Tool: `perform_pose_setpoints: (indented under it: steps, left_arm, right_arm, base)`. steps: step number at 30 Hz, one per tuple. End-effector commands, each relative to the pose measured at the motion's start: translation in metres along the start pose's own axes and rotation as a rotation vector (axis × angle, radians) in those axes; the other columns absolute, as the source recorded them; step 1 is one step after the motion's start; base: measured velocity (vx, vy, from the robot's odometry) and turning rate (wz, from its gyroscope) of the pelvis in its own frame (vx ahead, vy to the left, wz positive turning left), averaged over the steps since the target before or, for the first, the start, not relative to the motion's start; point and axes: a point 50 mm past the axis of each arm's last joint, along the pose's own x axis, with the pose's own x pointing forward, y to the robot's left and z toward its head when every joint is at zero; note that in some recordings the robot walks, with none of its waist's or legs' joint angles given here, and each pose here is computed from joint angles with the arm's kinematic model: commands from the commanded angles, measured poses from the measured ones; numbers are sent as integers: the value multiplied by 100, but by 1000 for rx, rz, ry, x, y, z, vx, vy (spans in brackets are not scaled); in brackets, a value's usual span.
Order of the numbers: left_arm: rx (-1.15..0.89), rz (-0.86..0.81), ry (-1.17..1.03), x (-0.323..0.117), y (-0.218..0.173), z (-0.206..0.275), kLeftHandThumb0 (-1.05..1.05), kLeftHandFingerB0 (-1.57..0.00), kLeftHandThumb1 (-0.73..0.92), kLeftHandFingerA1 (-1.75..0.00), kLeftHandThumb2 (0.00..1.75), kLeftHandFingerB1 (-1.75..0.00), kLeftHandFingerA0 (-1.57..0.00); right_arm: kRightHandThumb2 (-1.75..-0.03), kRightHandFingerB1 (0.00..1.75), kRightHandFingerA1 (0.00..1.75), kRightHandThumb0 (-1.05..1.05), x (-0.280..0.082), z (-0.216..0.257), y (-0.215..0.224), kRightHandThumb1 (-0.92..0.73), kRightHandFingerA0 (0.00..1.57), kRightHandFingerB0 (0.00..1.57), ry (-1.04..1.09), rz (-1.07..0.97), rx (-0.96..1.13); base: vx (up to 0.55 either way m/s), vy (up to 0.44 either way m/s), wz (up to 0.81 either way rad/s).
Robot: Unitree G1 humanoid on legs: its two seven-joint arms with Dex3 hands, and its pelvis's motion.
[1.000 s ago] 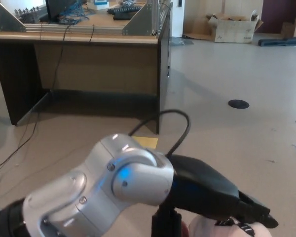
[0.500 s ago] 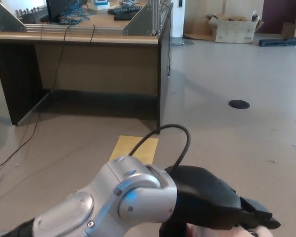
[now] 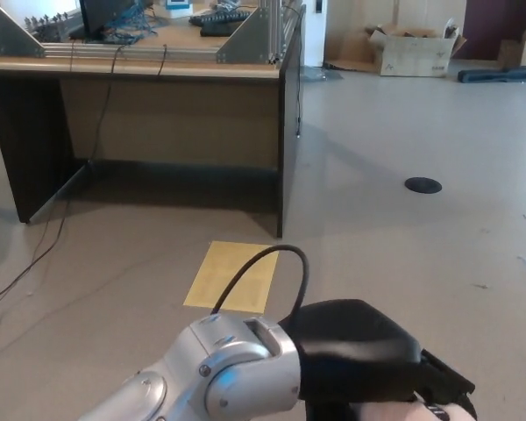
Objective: The robot extends its left hand to pick up an emotional support dumpling from the palm of a person and brings its hand down by its side. Then it extends its arm again to hand the dumpling back to the person.
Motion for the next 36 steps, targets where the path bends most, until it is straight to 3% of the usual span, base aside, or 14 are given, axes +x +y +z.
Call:
perform_pose_setpoints:
  steps: [1, 5, 6, 9, 10, 11, 12, 14, 18, 21, 27, 32, 34, 36]
  left_arm:
    - [64, 245, -74, -6, -8, -3, -27, -88, 66, -169, 62, -56, -86]
    - [-6, 282, -57, -10, -10, -6, -20, -88, 72, -168, 64, -67, -85]
    - [-147, 348, -33, -14, -10, -8, -19, -75, 80, -172, 68, -119, -79]
    - [-321, 468, -30, -19, -7, -13, -14, -79, 79, -170, 68, -113, -82]
    - [-407, 515, -11, -26, 2, -18, -11, -81, 77, -157, 72, -96, -83]
    - [-445, 535, -6, -30, 6, -20, -11, -81, 77, -157, 72, -96, -83]
    - [-482, 559, -2, -33, 9, -22, -6, -84, 76, -134, 71, -83, -93]
    - [-591, 646, 13, -43, 21, -30, -6, -89, 74, -117, 69, -81, -105]
    - [-863, 848, -40, -68, 46, -47, -10, -88, 76, -125, 71, -89, -105]
    - [-1053, 1007, -23, -108, 58, -68, -21, -88, 76, -131, 63, -79, -98]
    - [-1178, 1166, -42, -164, 72, -87, -13, -85, 76, -135, 70, -83, -95]
    - [-1281, 1318, 12, -223, 46, -108, -18, -86, 76, -116, 63, -70, -94]
    - [-1288, 1326, 18, -229, 40, -110, -18, -86, 76, -116, 63, -70, -94]
    - [-1354, 1381, 192, -257, -7, -119, -8, -82, 83, -130, 65, -74, -91]
  right_arm:
    - [-92, 65, 82, -39, 7, 8, -12, -51, 81, 58, -33, -59, 66]
    - [-87, 60, 82, -40, 7, 5, -12, -48, 83, 51, 13, -70, 85]
    - [-79, 52, 64, -51, 7, 4, -12, -47, 64, 44, 0, -67, 120]
    - [-79, 48, 63, -56, 9, 6, -13, -47, 67, 39, -4, -64, 131]
    - [-57, 35, 50, -45, 9, 6, -13, -56, 79, 44, 1, -67, 114]
    - [-57, 35, 50, -45, 9, 6, -13, -56, 79, 44, 3, -69, 106]
    - [-57, 35, 51, -44, 9, 6, -13, -56, 80, 46, -3, -68, 106]
    - [-57, 36, 52, -41, 9, 7, -13, -56, 82, 47, -12, -69, 108]
    - [-57, 36, 51, -44, 9, 8, -15, -56, 82, 46, -18, -73, 105]
    - [-57, 36, 52, -43, 9, 7, -14, -56, 81, 47, -16, -73, 101]
    - [-57, 36, 52, -44, 8, 5, -14, -56, 81, 47, -8, -70, 104]
    - [-57, 36, 51, -39, 8, 5, -13, -57, 81, 47, -6, -66, 114]
    - [-57, 36, 51, -39, 8, 5, -13, -57, 81, 47, -5, -62, 112]
    - [-57, 36, 52, -43, 7, 3, -11, -56, 82, 48, 4, -55, 98]
  base:
    - [0, 0, 0]
    - [0, 0, 0]
    - [0, 0, 0]
    - [0, 0, 0]
    - [0, 0, 0]
    - [0, 0, 0]
    - [0, 0, 0]
    - [0, 0, 0]
    - [0, 0, 0]
    - [0, 0, 0]
    - [0, 0, 0]
    - [0, 0, 0]
    - [0, 0, 0]
    - [0, 0, 0]
